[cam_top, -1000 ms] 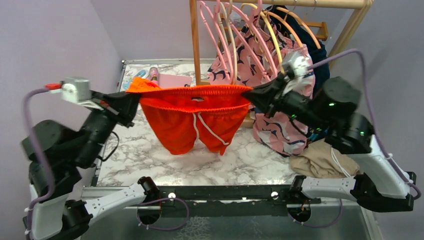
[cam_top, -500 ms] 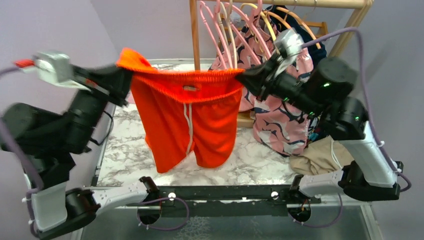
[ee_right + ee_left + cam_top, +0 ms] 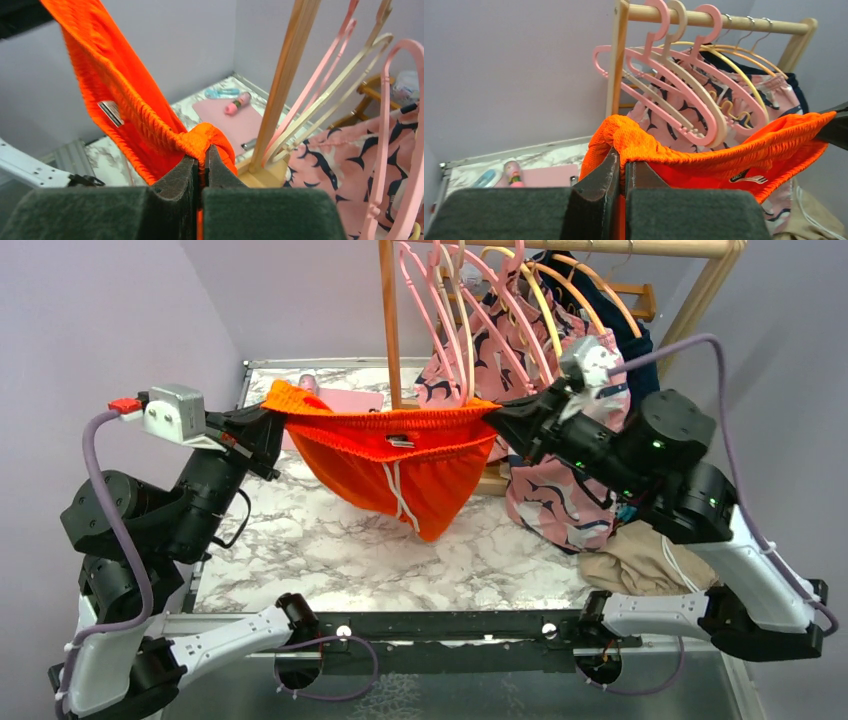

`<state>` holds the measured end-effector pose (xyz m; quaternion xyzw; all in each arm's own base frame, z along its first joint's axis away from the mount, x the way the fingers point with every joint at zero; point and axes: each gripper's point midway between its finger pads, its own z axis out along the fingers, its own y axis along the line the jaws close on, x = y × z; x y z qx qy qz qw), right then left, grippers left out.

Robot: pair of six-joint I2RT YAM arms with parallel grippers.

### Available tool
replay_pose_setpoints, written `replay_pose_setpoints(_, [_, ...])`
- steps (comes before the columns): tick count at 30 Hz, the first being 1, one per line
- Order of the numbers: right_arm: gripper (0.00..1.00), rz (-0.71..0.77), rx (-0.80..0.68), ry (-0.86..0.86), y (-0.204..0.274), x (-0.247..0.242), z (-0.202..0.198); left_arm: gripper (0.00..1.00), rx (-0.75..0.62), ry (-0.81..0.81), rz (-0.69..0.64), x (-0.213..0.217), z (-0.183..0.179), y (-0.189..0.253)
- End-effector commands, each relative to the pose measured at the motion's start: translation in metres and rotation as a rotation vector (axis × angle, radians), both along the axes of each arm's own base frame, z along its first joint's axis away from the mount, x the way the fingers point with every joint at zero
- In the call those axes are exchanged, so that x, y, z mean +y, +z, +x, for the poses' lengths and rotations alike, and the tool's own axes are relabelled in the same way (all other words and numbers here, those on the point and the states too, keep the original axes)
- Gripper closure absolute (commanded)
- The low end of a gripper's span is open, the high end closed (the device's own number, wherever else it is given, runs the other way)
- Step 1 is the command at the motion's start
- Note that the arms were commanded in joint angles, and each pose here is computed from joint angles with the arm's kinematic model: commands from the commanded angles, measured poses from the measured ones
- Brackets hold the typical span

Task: Place the shorts on the hanger
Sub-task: Adjust the shorts at the center of the board.

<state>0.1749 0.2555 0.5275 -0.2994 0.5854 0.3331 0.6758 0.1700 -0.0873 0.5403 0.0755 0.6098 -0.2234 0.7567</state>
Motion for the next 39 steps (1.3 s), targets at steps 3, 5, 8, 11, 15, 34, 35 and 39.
replay_pose_setpoints(3, [0.99, 0.175, -0.148, -0.126, 0.097, -0.045, 0.000, 1.00, -0.231, 0.105, -0.203, 0.059, -0.029, 0.109])
replay_pose_setpoints(5, [0.99, 0.211, -0.164, -0.128, 0.112, -0.049, -0.003, 1.00, -0.260, 0.093, -0.212, 0.058, -0.031, 0.125])
replay_pose_setpoints(8, [0.99, 0.170, -0.114, -0.178, 0.086, -0.044, 0.011, 1.00, -0.235, 0.100, -0.184, 0.051, -0.024, 0.112])
replay_pose_setpoints(11, [0.99, 0.069, -0.027, -0.266, 0.030, -0.038, 0.032, 1.00, -0.178, 0.136, -0.139, 0.048, -0.013, 0.073])
replay_pose_setpoints(15, [0.99, -0.031, 0.042, -0.303, -0.026, -0.033, 0.042, 1.00, -0.107, 0.143, -0.073, 0.033, 0.002, 0.031])
replay_pose_setpoints(34, [0.99, -0.032, 0.041, -0.243, -0.052, -0.027, 0.034, 1.00, -0.026, 0.100, -0.062, 0.014, 0.009, -0.018])
replay_pose_setpoints(35, [0.99, -0.040, 0.034, -0.243, -0.049, -0.027, 0.034, 1.00, -0.031, 0.109, -0.068, 0.019, 0.007, -0.014])
replay_pose_setpoints(39, [0.99, 0.003, -0.045, -0.229, 0.004, -0.031, 0.030, 1.00, -0.105, 0.126, -0.085, 0.032, -0.001, 0.032])
